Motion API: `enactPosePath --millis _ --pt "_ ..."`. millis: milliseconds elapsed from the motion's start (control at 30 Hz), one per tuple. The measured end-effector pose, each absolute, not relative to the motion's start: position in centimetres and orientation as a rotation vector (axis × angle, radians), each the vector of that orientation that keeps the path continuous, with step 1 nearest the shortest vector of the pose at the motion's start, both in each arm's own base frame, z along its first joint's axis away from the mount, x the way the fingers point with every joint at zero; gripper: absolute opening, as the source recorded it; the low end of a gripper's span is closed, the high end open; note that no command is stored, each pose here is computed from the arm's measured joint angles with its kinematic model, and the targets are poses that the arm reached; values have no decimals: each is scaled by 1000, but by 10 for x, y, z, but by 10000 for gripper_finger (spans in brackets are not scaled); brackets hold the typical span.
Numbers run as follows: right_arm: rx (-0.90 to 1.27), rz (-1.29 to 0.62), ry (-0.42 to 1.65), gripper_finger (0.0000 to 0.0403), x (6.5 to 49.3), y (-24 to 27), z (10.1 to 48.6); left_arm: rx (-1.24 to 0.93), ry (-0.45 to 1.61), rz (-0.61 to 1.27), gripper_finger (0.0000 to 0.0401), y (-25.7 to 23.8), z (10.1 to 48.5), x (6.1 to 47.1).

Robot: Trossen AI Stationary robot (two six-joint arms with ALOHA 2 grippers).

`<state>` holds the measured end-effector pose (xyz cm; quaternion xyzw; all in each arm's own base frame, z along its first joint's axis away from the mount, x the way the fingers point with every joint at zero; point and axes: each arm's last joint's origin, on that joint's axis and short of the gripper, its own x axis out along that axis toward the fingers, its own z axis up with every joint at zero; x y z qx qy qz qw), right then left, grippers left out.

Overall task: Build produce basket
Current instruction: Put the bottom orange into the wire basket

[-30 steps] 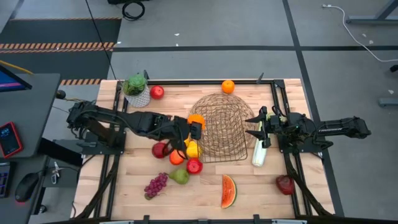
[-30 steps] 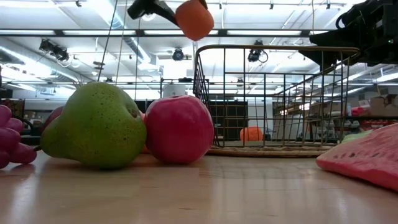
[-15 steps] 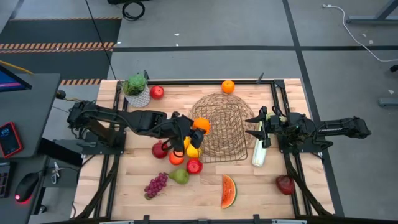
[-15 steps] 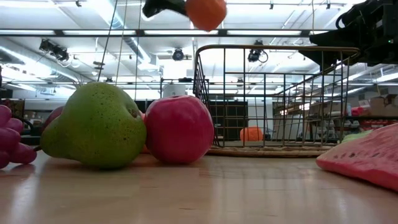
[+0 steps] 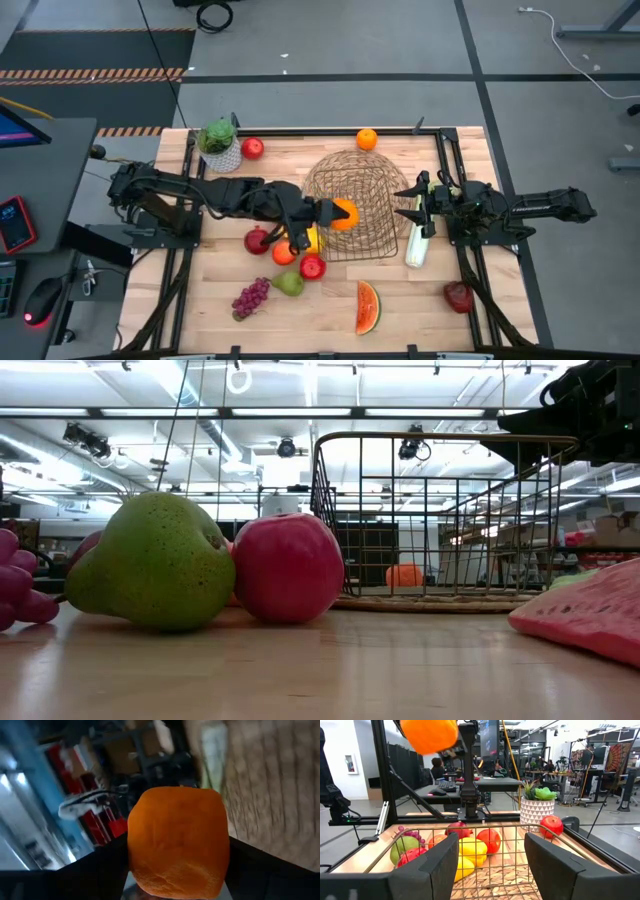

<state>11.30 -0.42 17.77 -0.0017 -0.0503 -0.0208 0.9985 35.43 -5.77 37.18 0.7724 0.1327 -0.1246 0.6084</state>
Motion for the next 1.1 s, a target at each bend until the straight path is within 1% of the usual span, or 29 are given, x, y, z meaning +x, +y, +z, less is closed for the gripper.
enactPosePath --millis 167,500,600,767,967,1033,1100 --pt "-4 -42 -101 231 113 -4 178 1474 252 -236 274 -53 377 357" --pt "-3 -41 -101 231 113 -4 178 1010 232 -256 276 -45 377 359" --pt "-3 -41 -101 231 113 -4 178 921 242 -241 276 -44 377 359" --pt "-3 -42 -101 231 113 -4 178 839 250 -231 276 -45 377 359" --pt "-4 -42 -101 231 113 -4 178 826 251 -231 276 -45 377 359" --pt "-3 -42 -101 231 113 -4 178 779 256 -224 276 -45 377 359" --pt "-3 -41 -101 231 113 -4 178 678 265 -209 276 -45 377 359"
